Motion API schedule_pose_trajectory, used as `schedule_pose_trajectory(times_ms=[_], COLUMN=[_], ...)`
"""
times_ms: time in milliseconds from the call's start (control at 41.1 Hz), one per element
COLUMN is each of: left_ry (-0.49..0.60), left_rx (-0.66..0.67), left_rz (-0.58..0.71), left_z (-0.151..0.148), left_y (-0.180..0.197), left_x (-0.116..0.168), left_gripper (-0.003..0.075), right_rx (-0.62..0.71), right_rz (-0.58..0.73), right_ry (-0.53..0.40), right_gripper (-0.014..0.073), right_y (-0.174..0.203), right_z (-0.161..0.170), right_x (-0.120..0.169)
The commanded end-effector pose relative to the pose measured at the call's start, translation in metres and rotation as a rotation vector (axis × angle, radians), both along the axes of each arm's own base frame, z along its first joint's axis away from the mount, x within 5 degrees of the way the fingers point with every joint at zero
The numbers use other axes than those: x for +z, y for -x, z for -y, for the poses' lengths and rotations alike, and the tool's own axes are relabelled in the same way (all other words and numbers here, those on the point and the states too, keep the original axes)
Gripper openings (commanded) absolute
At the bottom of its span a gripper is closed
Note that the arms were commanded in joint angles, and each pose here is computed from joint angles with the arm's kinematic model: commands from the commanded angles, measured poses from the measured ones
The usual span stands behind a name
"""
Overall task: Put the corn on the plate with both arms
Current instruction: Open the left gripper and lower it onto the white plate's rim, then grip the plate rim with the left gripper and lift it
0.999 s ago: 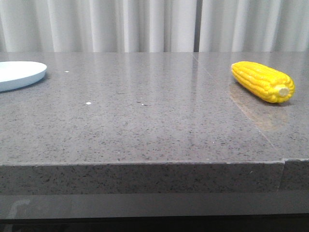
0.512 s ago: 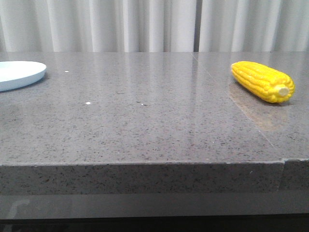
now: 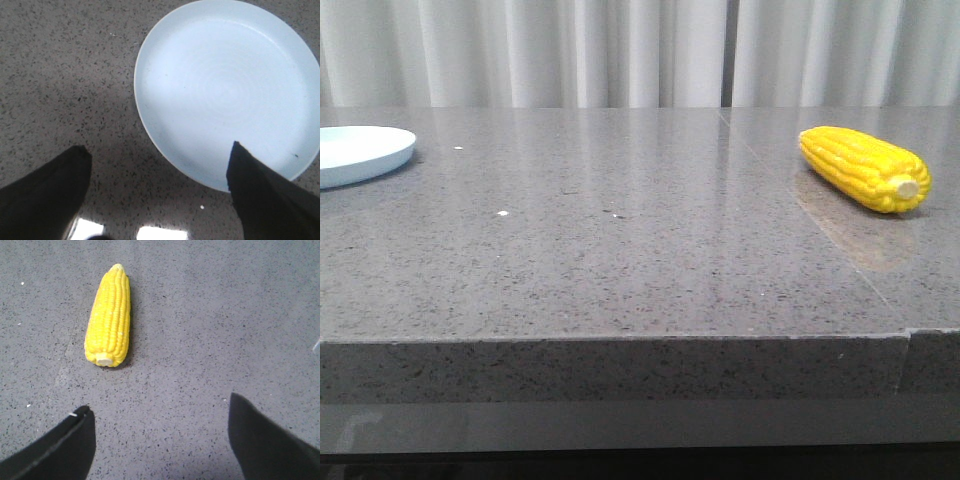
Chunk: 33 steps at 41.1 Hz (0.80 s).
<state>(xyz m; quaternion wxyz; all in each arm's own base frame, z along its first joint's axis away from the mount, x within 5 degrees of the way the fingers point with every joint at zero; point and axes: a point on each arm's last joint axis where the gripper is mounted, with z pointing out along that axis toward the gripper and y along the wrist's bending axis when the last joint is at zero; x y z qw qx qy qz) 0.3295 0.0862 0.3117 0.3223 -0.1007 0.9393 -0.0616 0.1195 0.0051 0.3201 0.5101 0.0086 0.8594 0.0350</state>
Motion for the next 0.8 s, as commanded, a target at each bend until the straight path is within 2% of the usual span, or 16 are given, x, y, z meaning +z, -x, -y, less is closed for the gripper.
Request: schedule_pose_trajectory(times_ms=[0,244,560,633,779], left_ry=[0.015,0.029,0.049,0.045,0.06], left_rx=[0.016,0.017,0.012,-0.006,-0.023], left_rz=[0.088,0.054,0.04,0.031,-0.008], left_z=[-0.005,-0.015,-0.021,-0.02,-0.016], left_y=[-0.014,-0.048,-0.076,-0.08,-0.084], left_x=[0.014,-0.008,-0.022,-0.026,-0.036], left_gripper=[0.0545,0.0545,0.0542,0.0514,0.0407], right_rx=[0.0,0.0,0.001,0.001,0.001], right_rz=[0.096,0.096,0.095,0.095,0.095], right_ry=[0.018,0.017,0.017,0.017,0.017], right_gripper=[0.0577,0.0577,0.0577,0.0577,0.0577], right_y=[-0.004,-0.004,-0.004,-0.004,-0.004], right_z=[0.001,0.001,0.001,0.001,0.001], right_x=[0.015,0.015,0.015,0.015,0.015])
